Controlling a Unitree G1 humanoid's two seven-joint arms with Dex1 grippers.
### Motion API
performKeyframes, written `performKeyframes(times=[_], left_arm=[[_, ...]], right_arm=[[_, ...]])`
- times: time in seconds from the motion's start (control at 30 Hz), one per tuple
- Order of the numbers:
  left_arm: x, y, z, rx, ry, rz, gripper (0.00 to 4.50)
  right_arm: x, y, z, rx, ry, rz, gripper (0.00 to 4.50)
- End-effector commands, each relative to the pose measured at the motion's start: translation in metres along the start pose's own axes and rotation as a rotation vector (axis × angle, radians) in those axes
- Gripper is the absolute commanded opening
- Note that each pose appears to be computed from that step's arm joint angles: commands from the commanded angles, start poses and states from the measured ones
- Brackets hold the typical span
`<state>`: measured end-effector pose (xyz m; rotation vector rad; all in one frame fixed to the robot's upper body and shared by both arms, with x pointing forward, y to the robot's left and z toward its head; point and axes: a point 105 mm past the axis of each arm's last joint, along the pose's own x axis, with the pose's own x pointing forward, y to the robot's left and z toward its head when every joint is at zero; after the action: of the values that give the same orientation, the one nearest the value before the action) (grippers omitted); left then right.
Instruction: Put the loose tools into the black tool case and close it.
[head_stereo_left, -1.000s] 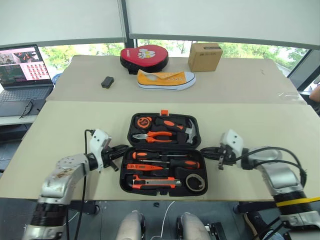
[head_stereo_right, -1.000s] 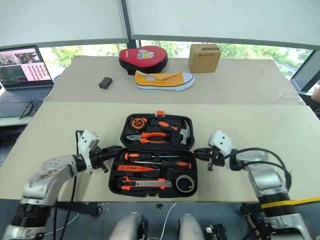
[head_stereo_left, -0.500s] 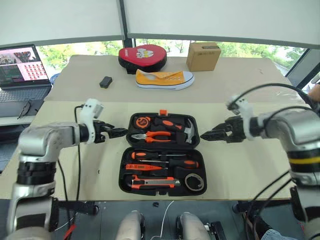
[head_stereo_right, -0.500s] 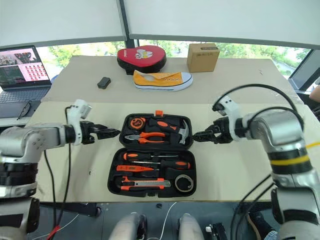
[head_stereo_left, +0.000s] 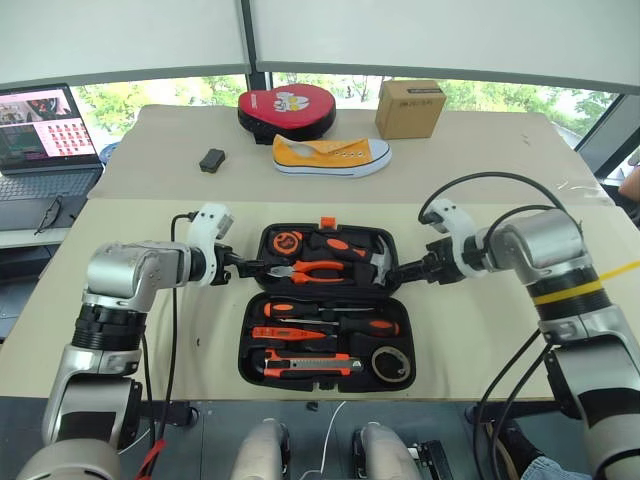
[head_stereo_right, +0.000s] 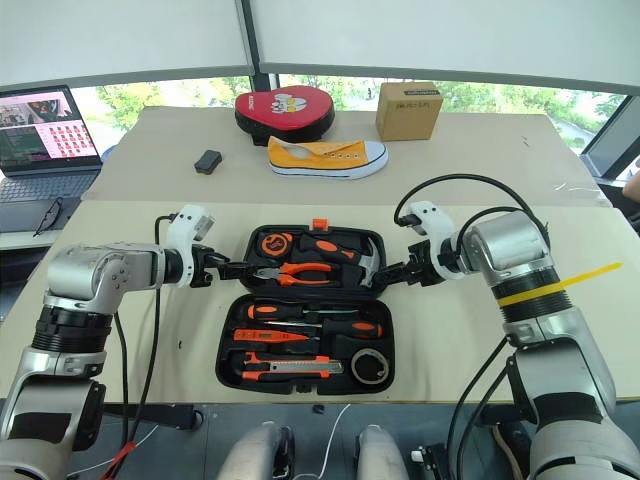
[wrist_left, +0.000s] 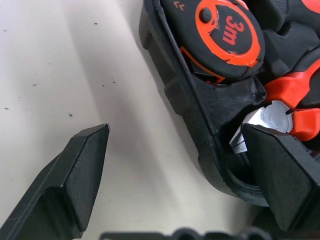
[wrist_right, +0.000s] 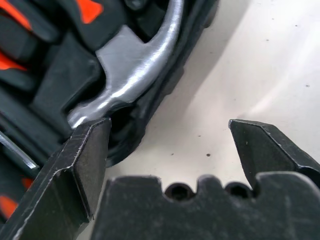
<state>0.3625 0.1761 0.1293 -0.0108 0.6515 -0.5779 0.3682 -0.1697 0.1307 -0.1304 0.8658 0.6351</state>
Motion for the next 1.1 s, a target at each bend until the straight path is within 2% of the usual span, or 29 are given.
performKeyframes(times=[0.03, 0.13, 0.33, 0.4, 0.47, 0.53, 0.6, 0.73, 0.93, 1.03, 1.1], left_arm=[[-0.004, 0.003, 0.020, 0.012, -0.081, 0.037, 3.34], [-0.004, 0.002, 0.023, 0.007, -0.093, 0.036, 2.29], [0.001, 0.000, 0.007, 0.009, -0.053, 0.031, 0.08], [0.003, -0.001, 0.005, 0.002, -0.067, 0.032, 0.02], [0.002, -0.001, 0.005, -0.014, -0.104, 0.028, 0.02], [-0.003, -0.005, 0.014, -0.033, -0.224, -0.023, 0.02], [-0.015, -0.009, 0.019, -0.005, -0.358, -0.068, 0.02], [-0.044, -0.015, 0.026, 0.103, -0.607, -0.125, 0.02], [-0.078, -0.029, -0.005, 0.370, -0.815, -0.100, 0.02], [-0.076, -0.033, -0.043, 0.627, -0.723, -0.068, 0.02], [-0.073, -0.031, -0.064, 0.670, -0.685, -0.063, 0.02]], right_arm=[[-0.001, -0.011, 0.005, -0.020, -0.001, -0.077, 3.01], [0.000, -0.013, 0.003, -0.007, 0.014, -0.080, 2.00], [0.005, -0.008, 0.000, 0.026, 0.026, -0.053, 0.01], [0.007, -0.001, 0.002, 0.022, -0.001, -0.018, 0.00], [0.006, 0.012, 0.015, -0.005, -0.109, 0.058, 0.00], [-0.001, 0.023, 0.029, -0.101, -0.259, 0.122, 0.00], [-0.012, 0.026, 0.035, -0.230, -0.373, 0.113, 0.00], [-0.034, 0.027, 0.041, -0.433, -0.569, 0.024, 0.00], [-0.062, 0.043, 0.008, -0.937, -0.800, -0.187, 0.00], [-0.055, 0.052, -0.029, -1.199, -0.811, -0.235, 0.00], [-0.044, 0.052, -0.058, -1.307, -0.772, -0.218, 0.00]])
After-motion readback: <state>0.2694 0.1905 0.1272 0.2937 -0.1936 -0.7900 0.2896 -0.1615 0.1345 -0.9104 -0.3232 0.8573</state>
